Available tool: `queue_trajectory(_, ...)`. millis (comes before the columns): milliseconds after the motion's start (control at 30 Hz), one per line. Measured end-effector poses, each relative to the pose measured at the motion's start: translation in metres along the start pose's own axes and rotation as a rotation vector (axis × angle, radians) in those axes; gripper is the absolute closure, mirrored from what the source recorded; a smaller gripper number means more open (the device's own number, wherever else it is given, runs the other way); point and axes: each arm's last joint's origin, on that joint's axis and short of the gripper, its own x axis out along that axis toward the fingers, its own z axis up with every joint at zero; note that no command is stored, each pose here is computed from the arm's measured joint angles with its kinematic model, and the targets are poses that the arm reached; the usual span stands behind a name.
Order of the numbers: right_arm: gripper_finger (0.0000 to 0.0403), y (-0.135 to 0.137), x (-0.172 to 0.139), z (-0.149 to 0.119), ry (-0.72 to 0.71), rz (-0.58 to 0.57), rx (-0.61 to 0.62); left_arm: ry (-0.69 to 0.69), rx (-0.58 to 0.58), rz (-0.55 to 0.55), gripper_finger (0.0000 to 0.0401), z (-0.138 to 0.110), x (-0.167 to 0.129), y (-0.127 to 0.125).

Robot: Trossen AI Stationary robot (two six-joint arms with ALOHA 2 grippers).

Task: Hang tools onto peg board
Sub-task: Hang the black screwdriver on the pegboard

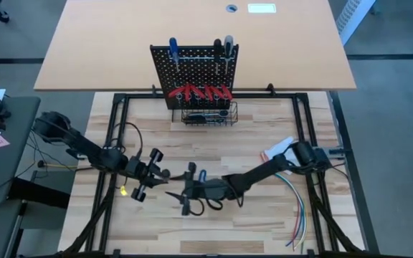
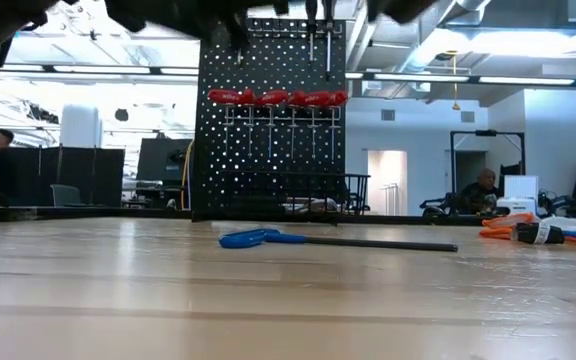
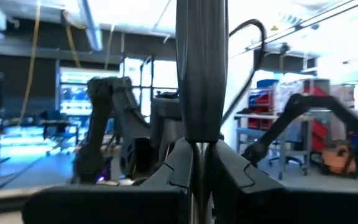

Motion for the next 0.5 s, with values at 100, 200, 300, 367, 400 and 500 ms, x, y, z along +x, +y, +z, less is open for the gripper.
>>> queue_trajectory(100,0.0188,0.003,0.005,0.013,-0.045,0.002,-0.028,-0.02,0.015,-0.009,0.0382,0.004,-0.001,-0.001)
queue_trajectory(200,0.0206,0.005,0.006,0.019,-0.055,0.003,-0.043,-0.033,0.015,-0.003,0.0382,0.007,-0.001,-0.001)
queue_trajectory(300,0.0239,0.001,0.009,0.019,-0.058,-0.006,-0.058,-0.023,0.024,0.003,0.0382,0.006,-0.001,-0.001)
queue_trajectory(367,0.0263,-0.005,0.012,0.019,-0.06,0.009,-0.049,-0.023,0.022,0.004,0.0382,0.006,-0.001,-0.001)
queue_trajectory(400,0.0275,-0.009,0.014,0.019,-0.063,0.028,-0.039,-0.024,0.023,0.004,0.0382,0.006,-0.001,-0.001)
queue_trajectory(500,0.031,-0.019,0.019,0.017,-0.059,0.062,-0.004,-0.017,0.021,0.028,0.0379,0.005,-0.001,-0.001)
